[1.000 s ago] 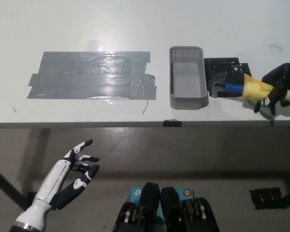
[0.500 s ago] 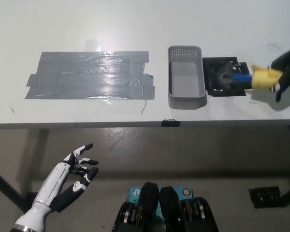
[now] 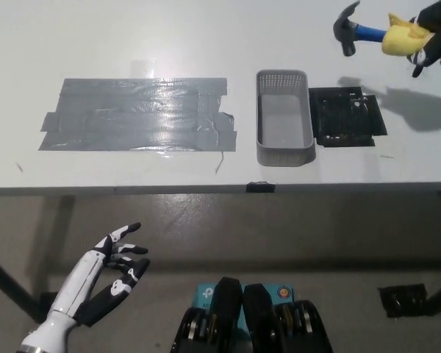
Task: The robot picks the hammer with right hand and hits the black area on the desk and places it back.
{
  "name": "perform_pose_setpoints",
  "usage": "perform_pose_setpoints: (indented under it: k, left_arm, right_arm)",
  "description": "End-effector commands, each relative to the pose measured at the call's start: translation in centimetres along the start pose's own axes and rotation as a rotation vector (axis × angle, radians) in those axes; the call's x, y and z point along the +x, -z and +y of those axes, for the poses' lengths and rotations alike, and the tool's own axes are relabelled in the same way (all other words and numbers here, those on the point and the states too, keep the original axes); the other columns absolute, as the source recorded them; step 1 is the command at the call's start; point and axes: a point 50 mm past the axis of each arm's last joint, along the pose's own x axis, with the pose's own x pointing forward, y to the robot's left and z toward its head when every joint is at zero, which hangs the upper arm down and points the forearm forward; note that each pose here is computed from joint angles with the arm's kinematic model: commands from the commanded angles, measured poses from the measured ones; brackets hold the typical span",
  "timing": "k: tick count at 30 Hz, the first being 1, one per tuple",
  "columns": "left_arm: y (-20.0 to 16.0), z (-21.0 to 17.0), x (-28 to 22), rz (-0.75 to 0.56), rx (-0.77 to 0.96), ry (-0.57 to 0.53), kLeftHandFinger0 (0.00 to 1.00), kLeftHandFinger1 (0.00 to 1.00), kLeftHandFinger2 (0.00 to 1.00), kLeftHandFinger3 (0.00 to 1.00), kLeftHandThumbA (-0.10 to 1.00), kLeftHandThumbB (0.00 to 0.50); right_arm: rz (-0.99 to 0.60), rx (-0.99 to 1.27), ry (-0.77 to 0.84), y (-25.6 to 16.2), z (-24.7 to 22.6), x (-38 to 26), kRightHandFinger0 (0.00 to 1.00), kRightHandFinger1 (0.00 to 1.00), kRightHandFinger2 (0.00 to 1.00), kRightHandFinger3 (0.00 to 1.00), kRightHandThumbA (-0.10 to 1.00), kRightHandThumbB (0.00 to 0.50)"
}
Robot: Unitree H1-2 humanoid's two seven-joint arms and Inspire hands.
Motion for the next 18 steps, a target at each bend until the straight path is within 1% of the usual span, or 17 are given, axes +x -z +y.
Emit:
perform_pose_setpoints:
  k: [1,2,3,4,5,6,7,8,9,10,11,13,14,16,17,18]
  left_arm:
    - [-0.9,1.3,-0.4,-0.057,0.031,-0.023,0.56,0.55,0.66,0.89,0.81,0.0]
    - [-0.9,1.2,-0.4,-0.058,0.03,-0.025,0.56,0.55,0.66,0.88,0.81,0.0]
    - [-0.9,1.2,-0.4,-0.055,0.028,-0.024,0.56,0.55,0.66,0.88,0.81,0.0]
    - [-0.9,1.2,-0.4,-0.052,0.022,-0.022,0.56,0.55,0.66,0.88,0.81,0.0]
    - [-0.9,1.1,-0.4,-0.053,0.021,-0.023,0.56,0.55,0.66,0.88,0.81,0.0]
    - [-0.8,1.2,-0.5,-0.049,0.024,-0.02,0.57,0.55,0.66,0.88,0.82,0.0]
    - [-0.8,1.1,-0.5,-0.049,0.02,-0.02,0.57,0.56,0.66,0.88,0.82,0.0]
    - [-0.8,1.1,-0.6,-0.046,0.021,-0.021,0.57,0.56,0.66,0.88,0.82,0.0]
    - [-0.8,1.1,-0.6,-0.044,0.019,-0.023,0.57,0.56,0.66,0.87,0.82,0.0]
    - [-0.8,1.1,-0.6,-0.048,0.014,-0.022,0.56,0.56,0.66,0.86,0.81,0.0]
    - [-0.8,1.0,-0.6,-0.048,0.014,-0.021,0.56,0.56,0.66,0.86,0.8,0.0]
    - [-0.8,0.9,-0.7,-0.046,0.01,-0.02,0.56,0.55,0.66,0.86,0.8,0.0]
    - [-0.8,0.9,-0.7,-0.047,0.011,-0.022,0.55,0.55,0.66,0.86,0.8,0.0]
    - [-0.7,1.1,-0.6,-0.046,0.016,-0.021,0.56,0.55,0.65,0.85,0.82,0.002]
    - [-0.6,1.0,-0.7,-0.045,0.013,-0.021,0.55,0.55,0.65,0.85,0.82,0.003]
    - [-0.6,1.0,-0.7,-0.044,0.013,-0.02,0.55,0.55,0.65,0.85,0.82,0.002]
  right_arm:
    - [-0.023,-0.105,0.35,-0.3,-2.2,-0.9,0.18,0.68,1.0,1.0,-0.1,0.153]
    - [-0.024,-0.107,0.354,-0.1,-1.9,-0.6,0.21,0.71,1.0,1.0,-0.1,0.157]
    - [-0.018,-0.095,0.363,0.4,-1.3,0.2,0.14,0.6,0.91,1.0,-0.1,0.161]
    - [-0.016,-0.067,0.355,0.9,-0.5,1.0,0.35,0.7,0.98,1.0,-0.03,0.191]
    - [0.007,-0.054,0.337,1.2,0.0,1.5,0.51,0.76,0.98,1.0,0.08,0.178]
    - [0.059,-0.058,0.297,1.6,0.9,2.5,0.79,1.0,1.0,1.0,0.3,0.213]
    - [0.082,-0.049,0.266,2.0,1.7,3.2,0.9,1.0,1.0,1.0,0.42,0.249]
    - [0.095,-0.041,0.257,2.3,2.4,3.8,0.95,1.0,1.0,1.0,0.46,0.277]
    - [0.101,-0.039,0.256,2.6,3.0,4.4,1.0,1.0,1.0,1.0,0.51,0.285]
    - [0.106,-0.081,0.264,3.1,3.8,5.1,1.0,1.0,1.0,1.0,0.6,0.308]
    - [0.106,-0.081,0.266,3.1,3.8,5.1,1.0,1.0,1.0,1.0,0.61,0.303]
    - [0.125,-0.108,0.262,4.0,5.3,6.3,1.0,1.0,1.0,1.0,0.74,0.293]
    - [0.127,-0.096,0.26,4.1,5.6,6.5,1.0,1.0,1.0,1.0,0.74,0.302]
    - [0.107,-0.039,0.257,4.2,5.9,6.7,1.0,1.0,1.0,1.0,0.74,0.291]
    - [0.11,-0.074,0.271,4.3,5.7,6.6,1.0,1.0,1.0,1.0,0.81,0.313]
    - [0.099,-0.064,0.28,4.4,5.6,6.5,1.0,1.0,1.0,1.0,0.83,0.332]
